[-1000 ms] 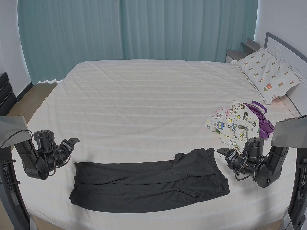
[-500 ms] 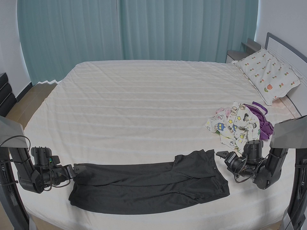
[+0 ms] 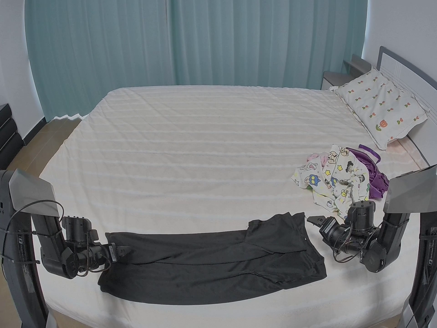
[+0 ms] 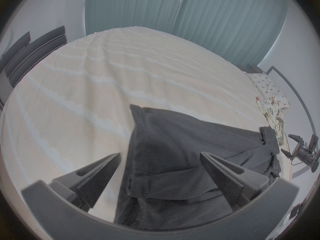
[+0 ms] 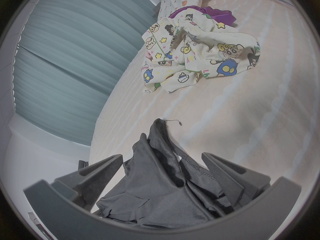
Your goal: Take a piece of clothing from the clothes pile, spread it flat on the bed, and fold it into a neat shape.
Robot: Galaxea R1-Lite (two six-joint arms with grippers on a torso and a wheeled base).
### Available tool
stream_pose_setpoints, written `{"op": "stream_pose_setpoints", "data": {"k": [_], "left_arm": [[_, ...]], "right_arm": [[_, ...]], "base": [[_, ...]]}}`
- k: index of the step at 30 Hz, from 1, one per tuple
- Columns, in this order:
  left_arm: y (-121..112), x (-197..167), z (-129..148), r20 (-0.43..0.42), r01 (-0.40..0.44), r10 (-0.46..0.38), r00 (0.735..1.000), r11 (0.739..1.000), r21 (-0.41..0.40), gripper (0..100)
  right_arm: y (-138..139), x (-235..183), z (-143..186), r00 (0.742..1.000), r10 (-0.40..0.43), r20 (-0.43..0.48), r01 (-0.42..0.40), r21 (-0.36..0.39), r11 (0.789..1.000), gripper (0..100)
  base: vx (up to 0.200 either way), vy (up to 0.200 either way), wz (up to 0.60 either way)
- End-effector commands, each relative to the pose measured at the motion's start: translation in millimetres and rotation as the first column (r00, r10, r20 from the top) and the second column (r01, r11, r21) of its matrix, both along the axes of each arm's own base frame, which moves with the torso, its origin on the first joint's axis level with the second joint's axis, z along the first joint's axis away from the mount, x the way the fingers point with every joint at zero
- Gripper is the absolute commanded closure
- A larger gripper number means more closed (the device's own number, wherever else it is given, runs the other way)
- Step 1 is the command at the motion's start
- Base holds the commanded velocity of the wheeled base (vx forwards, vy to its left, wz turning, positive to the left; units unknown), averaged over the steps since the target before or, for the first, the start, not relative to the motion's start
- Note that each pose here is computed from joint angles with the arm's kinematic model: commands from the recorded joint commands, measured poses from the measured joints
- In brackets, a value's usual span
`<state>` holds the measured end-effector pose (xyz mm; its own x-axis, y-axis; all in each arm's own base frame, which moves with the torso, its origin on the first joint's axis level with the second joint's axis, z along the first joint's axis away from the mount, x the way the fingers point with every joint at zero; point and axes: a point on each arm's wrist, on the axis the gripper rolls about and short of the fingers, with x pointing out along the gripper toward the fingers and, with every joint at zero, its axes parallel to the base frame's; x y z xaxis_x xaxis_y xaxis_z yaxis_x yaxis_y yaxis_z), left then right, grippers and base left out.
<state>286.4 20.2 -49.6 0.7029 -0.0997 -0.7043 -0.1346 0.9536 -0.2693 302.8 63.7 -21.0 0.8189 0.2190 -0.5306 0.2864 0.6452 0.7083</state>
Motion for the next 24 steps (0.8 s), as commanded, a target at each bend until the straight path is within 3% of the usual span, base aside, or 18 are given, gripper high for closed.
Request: {"op": "stream_pose_setpoints", "data": {"k": [1,20,21,24], "left_arm": [[-6.9,1.6,-10.5,-0.03,0.023,-0.023,0.999,1.0,0.001,0],[-21.3,-0.1,-11.9,-0.041,0.045,-0.044,0.998,0.998,0.033,0],[-21.3,-0.2,-11.4,-0.038,0.045,-0.044,0.998,0.998,0.033,100],[-21.3,-3.8,-10.2,-0.046,0.044,-0.043,0.998,0.999,0.032,100]], "right_arm": [[2.2,-1.2,-1.1,1.0,0.008,-0.004,-0.008,-0.001,1.0,0],[3.3,-2.9,-1.6,1.0,0.013,-0.009,-0.013,-0.002,1.0,0],[3.3,-2.9,-1.6,1.0,0.013,-0.009,-0.013,-0.002,1.0,0],[3.3,-2.9,-2.1,1.0,0.013,-0.01,-0.013,-0.002,1.0,0]], "base": [[0.0,0.0,0.0],[0.0,0.0,0.0],[0.0,0.0,0.0],[0.0,0.0,0.0]]}}
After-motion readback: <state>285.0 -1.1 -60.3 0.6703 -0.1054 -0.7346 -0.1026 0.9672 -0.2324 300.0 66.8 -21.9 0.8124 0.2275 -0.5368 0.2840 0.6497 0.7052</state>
